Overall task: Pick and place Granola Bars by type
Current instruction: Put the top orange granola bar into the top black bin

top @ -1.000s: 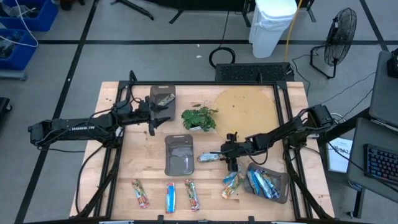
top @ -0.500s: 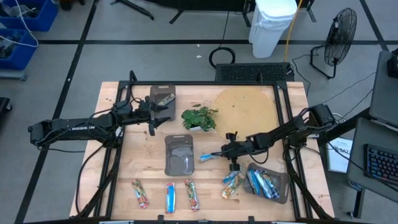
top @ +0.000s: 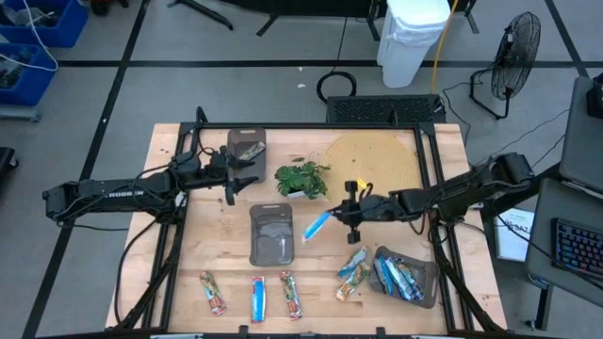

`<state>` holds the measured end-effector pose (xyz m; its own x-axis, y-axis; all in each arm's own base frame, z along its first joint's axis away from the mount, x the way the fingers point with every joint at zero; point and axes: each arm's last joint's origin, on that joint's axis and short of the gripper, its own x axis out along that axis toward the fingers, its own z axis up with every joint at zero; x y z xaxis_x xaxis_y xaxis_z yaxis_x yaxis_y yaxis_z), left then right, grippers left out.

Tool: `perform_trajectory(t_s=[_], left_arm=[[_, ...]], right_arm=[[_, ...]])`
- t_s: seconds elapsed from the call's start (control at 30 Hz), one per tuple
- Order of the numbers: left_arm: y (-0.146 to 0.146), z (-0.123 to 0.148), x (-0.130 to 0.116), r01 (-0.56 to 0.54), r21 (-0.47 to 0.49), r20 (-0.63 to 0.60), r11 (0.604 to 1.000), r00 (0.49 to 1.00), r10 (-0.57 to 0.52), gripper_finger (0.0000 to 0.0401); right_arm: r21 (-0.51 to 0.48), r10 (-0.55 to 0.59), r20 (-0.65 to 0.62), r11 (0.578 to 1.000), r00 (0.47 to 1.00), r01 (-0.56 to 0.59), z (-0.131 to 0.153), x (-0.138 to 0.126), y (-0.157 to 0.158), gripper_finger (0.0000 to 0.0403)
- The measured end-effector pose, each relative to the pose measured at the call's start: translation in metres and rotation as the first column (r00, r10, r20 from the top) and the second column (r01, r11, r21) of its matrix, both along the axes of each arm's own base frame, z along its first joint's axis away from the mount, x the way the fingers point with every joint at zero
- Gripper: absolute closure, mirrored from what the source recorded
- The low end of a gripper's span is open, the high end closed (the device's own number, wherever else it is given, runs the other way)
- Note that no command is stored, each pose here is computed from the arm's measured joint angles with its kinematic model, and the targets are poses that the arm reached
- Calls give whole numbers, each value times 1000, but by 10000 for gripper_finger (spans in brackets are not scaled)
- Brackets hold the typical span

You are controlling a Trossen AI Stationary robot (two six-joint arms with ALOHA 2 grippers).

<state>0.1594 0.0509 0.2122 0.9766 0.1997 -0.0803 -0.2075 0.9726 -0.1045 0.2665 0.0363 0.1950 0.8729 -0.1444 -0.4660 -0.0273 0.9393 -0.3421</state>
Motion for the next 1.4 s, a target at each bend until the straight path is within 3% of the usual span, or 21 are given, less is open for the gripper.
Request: perform_trajectory(t_s=[0.33, 0.63, 0.8, 0.9, 1.1, 1.4], left_arm=[[1, 0, 0, -34, -14, 2, 999, 999, 34, 146], [4, -2, 5, -86, -69, 23, 994, 996, 87, 146], [6, -6, 18, 13, -100, 68, 995, 998, -6, 146], [7, -7, 27, 92, -139, 139, 986, 988, -73, 146], [7, -6, 41, 259, -161, 301, 952, 932, -203, 146], [3, -7, 82, 359, -216, 286, 908, 912, -293, 146]], right_arm=[[-117, -65, 20, 991, 998, 67, 20, 4, -35, 403], [-251, -46, 118, 965, 992, 75, 63, 20, -51, 403], [-308, -30, 238, 945, 971, 105, 83, 25, -57, 403], [-293, 26, 296, 954, 955, 65, 89, 26, -61, 403], [-270, 53, 276, 963, 960, 25, 76, 36, -63, 403], [-266, 98, 283, 964, 954, -20, 62, 50, -62, 403]])
